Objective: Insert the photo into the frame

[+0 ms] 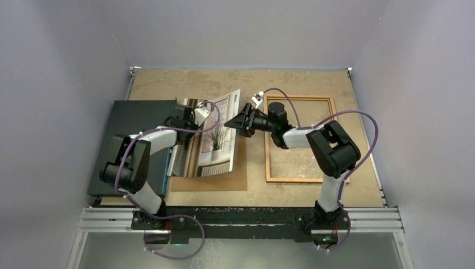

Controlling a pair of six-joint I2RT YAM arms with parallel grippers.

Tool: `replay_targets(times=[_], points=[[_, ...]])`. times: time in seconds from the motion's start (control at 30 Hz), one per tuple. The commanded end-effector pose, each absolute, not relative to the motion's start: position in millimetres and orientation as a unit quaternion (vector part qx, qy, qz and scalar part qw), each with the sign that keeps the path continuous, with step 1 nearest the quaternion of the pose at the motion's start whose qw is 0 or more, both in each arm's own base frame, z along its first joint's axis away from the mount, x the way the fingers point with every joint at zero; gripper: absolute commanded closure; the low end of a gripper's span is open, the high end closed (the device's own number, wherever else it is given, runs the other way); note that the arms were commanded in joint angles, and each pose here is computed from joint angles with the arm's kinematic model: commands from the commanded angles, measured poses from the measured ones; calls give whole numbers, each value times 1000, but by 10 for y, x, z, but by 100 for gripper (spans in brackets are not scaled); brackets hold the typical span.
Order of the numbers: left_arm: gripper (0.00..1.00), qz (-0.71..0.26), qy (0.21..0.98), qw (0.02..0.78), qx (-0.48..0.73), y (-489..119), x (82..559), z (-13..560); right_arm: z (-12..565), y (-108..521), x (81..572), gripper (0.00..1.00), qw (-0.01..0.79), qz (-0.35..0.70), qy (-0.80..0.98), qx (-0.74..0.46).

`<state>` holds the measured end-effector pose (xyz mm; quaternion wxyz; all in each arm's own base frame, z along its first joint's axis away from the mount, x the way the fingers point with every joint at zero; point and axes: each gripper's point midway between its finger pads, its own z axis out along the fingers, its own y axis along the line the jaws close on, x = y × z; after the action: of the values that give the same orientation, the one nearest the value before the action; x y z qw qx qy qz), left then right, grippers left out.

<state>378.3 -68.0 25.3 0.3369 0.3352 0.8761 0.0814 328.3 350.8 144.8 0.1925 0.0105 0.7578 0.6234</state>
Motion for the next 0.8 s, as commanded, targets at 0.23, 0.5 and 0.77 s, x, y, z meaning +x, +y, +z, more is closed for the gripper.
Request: replay_targets(times=[0.23, 0.5, 0.77], points=[[55, 26, 900, 277, 337, -762, 3434, 337, 1552, 3452, 3301, 44, 210, 579, 788, 2], [54, 20, 898, 273, 344, -783, 3422, 403, 1560, 3427, 3248, 72, 198, 593, 780, 5], [55, 38, 899, 272, 342, -719, 3437, 377, 1660, 3247, 3202, 71, 205, 598, 775, 5]])
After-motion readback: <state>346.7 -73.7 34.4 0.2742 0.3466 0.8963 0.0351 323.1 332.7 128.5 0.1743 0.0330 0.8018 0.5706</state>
